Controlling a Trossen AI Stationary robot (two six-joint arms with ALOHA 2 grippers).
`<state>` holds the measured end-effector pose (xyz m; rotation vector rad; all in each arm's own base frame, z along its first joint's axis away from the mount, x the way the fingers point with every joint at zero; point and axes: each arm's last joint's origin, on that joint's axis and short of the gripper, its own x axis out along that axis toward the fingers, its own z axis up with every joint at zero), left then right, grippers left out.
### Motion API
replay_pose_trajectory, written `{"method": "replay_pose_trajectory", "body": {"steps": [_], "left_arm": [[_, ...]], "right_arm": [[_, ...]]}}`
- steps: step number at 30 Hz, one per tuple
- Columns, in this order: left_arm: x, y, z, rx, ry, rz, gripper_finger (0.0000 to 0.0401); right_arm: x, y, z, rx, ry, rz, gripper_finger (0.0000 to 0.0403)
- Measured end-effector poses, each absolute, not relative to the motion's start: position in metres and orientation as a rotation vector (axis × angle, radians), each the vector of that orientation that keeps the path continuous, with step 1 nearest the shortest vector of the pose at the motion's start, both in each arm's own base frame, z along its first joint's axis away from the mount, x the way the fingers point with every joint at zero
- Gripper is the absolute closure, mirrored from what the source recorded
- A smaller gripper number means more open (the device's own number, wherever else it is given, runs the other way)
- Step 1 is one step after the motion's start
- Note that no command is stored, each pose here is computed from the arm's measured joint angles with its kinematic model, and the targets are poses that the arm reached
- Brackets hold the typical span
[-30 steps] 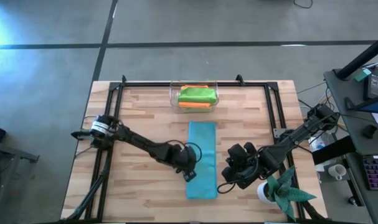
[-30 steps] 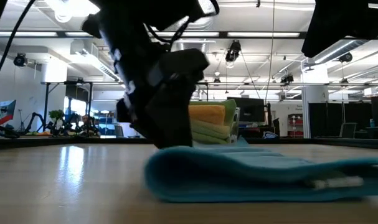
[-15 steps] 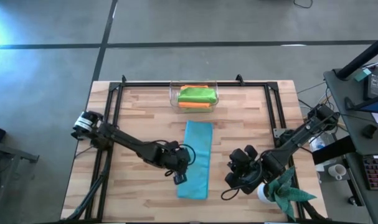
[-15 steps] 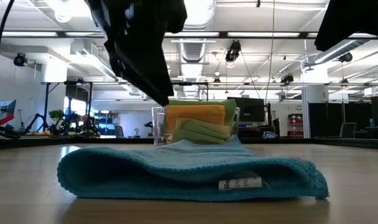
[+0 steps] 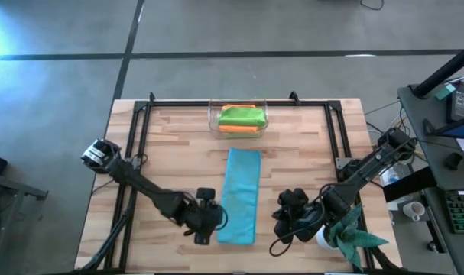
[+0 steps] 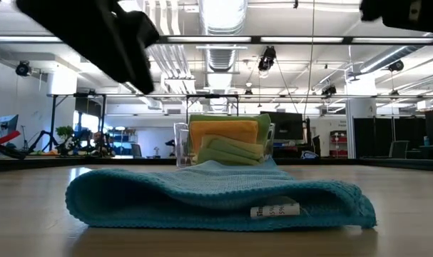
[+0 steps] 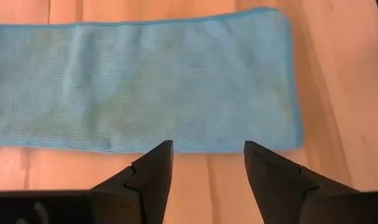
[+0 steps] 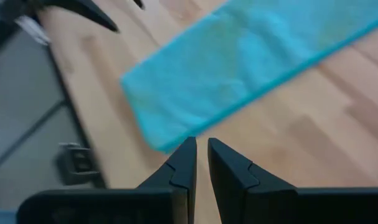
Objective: Fold microfiber towels
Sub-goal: Fold the blue microfiber towel
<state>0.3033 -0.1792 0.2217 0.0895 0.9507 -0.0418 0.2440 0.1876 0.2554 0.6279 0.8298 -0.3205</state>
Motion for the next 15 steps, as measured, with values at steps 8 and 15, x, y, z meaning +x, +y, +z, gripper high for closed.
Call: {"method": "replay_pose_trajectory", "body": {"steps": [8, 15], "left_arm": [[0.289, -0.198, 0.223, 0.202, 0.918, -0.06, 0.0219], [0.288, -0.197, 0.227, 0.12, 0.902, 0.016, 0.0219]], "right_arm": [[0.251, 0.193, 0.262, 0.704, 0.76, -0.26, 0.0364], [0.252, 0.192, 0.262, 0.616, 0.766, -0.221, 0.0364]]}}
